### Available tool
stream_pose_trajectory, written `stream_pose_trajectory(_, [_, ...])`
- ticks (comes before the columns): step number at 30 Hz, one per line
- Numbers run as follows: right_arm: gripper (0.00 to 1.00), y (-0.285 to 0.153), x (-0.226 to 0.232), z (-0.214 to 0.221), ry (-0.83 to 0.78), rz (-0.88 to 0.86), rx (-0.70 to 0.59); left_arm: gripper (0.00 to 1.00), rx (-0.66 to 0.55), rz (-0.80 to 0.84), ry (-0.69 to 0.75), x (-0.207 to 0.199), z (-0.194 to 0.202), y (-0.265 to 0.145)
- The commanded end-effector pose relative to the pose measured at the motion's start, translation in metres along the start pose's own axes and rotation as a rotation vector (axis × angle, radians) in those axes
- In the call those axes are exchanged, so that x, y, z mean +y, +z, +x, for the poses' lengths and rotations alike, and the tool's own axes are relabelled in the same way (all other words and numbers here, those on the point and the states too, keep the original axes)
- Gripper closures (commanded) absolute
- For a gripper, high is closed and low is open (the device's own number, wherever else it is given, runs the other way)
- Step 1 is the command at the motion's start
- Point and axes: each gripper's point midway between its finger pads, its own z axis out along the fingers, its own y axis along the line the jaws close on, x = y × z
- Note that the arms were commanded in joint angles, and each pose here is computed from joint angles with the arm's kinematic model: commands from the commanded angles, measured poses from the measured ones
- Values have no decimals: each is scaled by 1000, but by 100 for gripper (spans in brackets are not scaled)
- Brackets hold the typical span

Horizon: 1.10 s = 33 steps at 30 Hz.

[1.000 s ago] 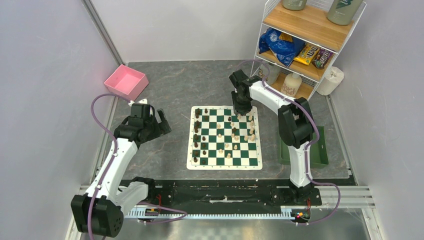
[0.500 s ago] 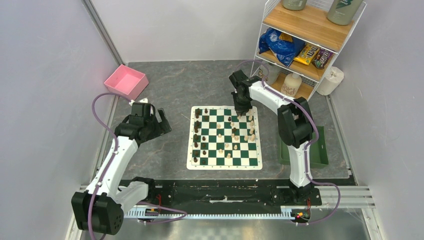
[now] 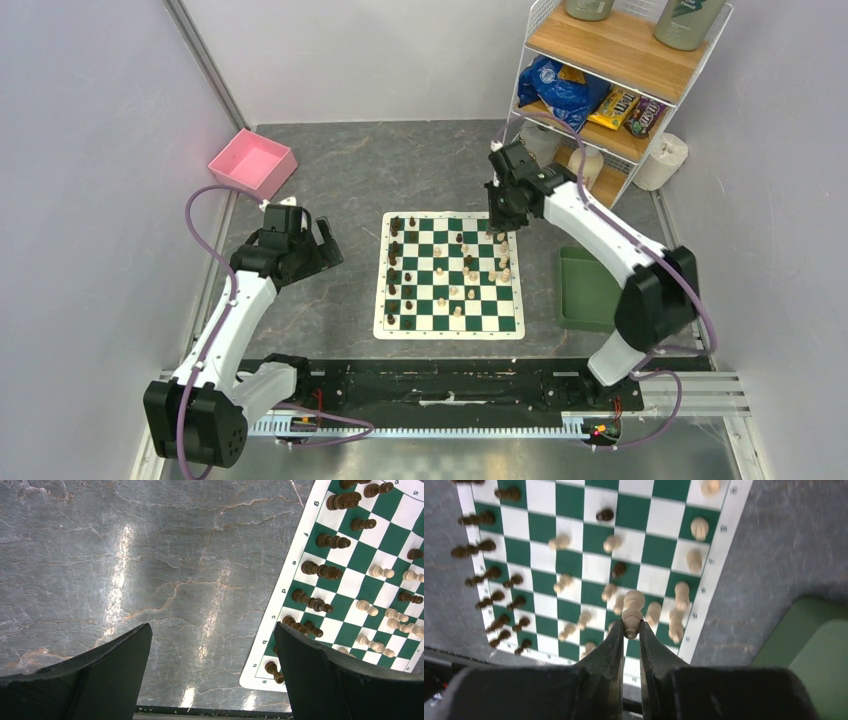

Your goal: Set up the chess pieces on the board

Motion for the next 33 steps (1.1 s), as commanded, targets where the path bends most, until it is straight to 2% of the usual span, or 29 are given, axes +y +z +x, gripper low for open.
stream_pose_trajectory(1, [85, -23, 0, 43, 44, -9, 32, 0, -45, 32, 12, -9, -17, -8])
stream_pose_trajectory(6, [85, -29, -20, 87, 112, 53, 36, 0, -47, 24, 11, -7, -18, -9])
stream_pose_trajectory(11, [84, -9, -33, 111, 156, 99, 72, 0, -46, 25, 9, -7, -18, -9])
stream_pose_trajectory(17, [84, 13, -27, 116, 186, 78, 101, 0, -45, 22, 10, -7, -18, -8])
stream_pose_trajectory(33, [84, 28, -38, 127, 187, 142, 143, 0, -26, 23, 12, -7, -16, -5])
